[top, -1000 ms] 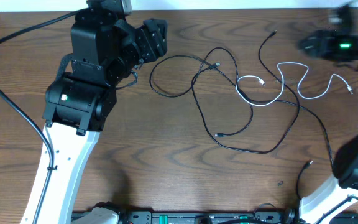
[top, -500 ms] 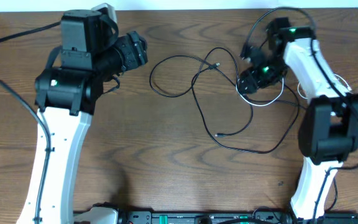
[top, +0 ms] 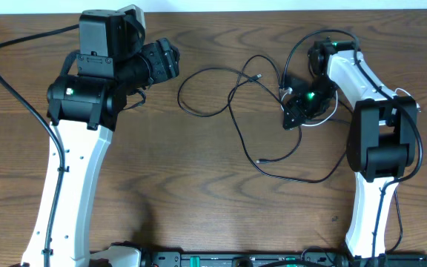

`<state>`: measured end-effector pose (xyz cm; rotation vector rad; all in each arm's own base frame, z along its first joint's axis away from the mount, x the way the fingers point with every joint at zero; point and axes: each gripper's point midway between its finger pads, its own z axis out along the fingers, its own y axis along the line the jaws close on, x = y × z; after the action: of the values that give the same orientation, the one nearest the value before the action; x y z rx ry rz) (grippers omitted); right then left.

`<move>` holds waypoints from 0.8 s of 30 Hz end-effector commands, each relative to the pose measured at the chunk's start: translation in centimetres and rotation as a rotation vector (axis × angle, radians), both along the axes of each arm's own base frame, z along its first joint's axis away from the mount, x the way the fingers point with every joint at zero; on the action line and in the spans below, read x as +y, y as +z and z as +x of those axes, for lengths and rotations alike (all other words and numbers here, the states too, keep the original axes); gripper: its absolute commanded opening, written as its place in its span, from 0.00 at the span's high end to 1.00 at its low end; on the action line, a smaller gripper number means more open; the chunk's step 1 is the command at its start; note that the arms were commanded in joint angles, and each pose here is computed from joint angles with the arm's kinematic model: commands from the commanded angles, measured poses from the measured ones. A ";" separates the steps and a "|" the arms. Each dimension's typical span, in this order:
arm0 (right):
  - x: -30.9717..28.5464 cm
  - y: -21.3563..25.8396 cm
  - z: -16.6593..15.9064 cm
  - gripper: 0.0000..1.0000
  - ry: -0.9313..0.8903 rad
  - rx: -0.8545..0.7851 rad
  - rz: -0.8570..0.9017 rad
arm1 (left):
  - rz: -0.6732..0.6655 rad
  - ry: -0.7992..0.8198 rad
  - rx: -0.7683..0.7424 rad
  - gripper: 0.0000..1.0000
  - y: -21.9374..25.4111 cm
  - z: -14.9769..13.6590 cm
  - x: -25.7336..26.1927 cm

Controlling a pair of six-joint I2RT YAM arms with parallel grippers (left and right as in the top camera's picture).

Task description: Untangle cables

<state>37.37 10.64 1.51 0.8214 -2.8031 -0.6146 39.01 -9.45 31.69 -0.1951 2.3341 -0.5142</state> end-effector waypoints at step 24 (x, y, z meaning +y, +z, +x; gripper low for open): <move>0.4 7.2 2.1 0.99 -0.091 -0.080 0.033 | -0.012 -0.024 -0.012 0.27 0.6 -0.2 -0.2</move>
<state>38.23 10.30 4.49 0.6945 -2.8354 -0.6107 38.92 -9.56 31.64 -0.1897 2.3382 -0.5204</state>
